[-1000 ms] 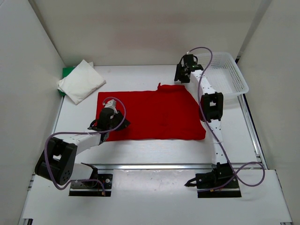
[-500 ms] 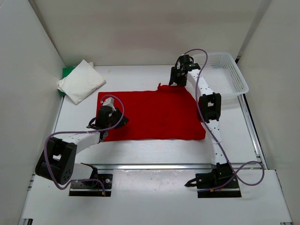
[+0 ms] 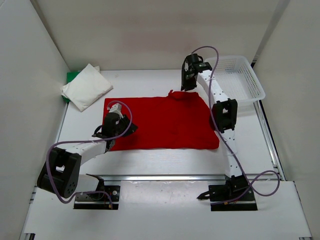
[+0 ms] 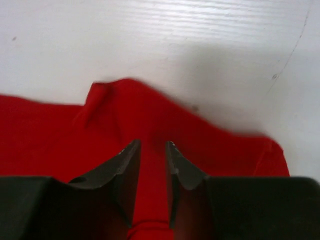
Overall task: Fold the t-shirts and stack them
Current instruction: Grap the side of the flattened tshirt furthest away from the robot with both arms
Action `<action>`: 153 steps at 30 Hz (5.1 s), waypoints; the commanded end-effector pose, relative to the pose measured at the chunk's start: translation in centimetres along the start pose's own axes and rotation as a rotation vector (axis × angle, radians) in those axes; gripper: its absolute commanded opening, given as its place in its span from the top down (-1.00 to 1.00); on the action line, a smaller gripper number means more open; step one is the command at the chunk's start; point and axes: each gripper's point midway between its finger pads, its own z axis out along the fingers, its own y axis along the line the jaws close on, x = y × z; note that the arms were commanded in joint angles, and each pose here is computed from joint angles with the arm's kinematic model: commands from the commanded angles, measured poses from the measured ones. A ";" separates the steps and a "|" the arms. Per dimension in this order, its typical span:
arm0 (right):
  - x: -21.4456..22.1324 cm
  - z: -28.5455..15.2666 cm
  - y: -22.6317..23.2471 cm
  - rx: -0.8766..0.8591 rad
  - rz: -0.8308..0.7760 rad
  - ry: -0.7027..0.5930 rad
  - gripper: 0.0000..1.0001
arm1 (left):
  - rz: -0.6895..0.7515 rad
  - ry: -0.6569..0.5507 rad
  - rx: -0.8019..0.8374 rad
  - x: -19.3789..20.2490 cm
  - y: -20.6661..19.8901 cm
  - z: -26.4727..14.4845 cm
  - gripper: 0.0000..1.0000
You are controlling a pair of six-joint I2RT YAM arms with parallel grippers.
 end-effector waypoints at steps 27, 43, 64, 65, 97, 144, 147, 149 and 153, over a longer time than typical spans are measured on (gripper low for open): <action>-1.3 -0.1 -2.1 0.011 -0.059 -0.055 0.90 | -0.012 -0.076 0.092 -1.9 -1.9 -1.5 0.31; 5.4 -1.2 0.2 0.025 -0.140 0.101 1.00 | -0.019 -0.081 0.103 -1.7 -1.8 -1.9 0.30; -2.6 -0.7 -6.1 0.053 0.026 -0.082 0.17 | -0.015 -0.074 0.105 -1.4 -1.6 -1.7 0.31; -2.1 -0.2 -6.2 0.047 0.040 -0.065 0.16 | -0.015 -0.069 0.104 -1.4 -1.6 -1.7 0.30; -2.1 -3.9 -3.4 0.160 -0.113 -0.082 0.99 | -0.017 -0.043 0.072 -0.3 -0.7 -1.3 0.31; -0.7 -0.1 0.0 0.096 -0.208 -0.069 1.00 | -0.021 -0.056 0.091 -0.1 -1.0 -2.0 0.31; 0.3 -2.5 0.8 0.201 -0.252 -0.056 1.00 | -0.020 -0.055 0.096 0.0 -1.1 -2.1 0.29; 1.8 -3.1 1.3 0.245 -0.267 -0.031 0.99 | -0.017 -0.066 0.114 -0.3 -1.7 -2.4 0.29; 4.6 -5.0 3.1 0.255 -0.297 0.007 1.00 | -0.012 -0.067 0.122 -0.4 -2.0 -2.6 0.30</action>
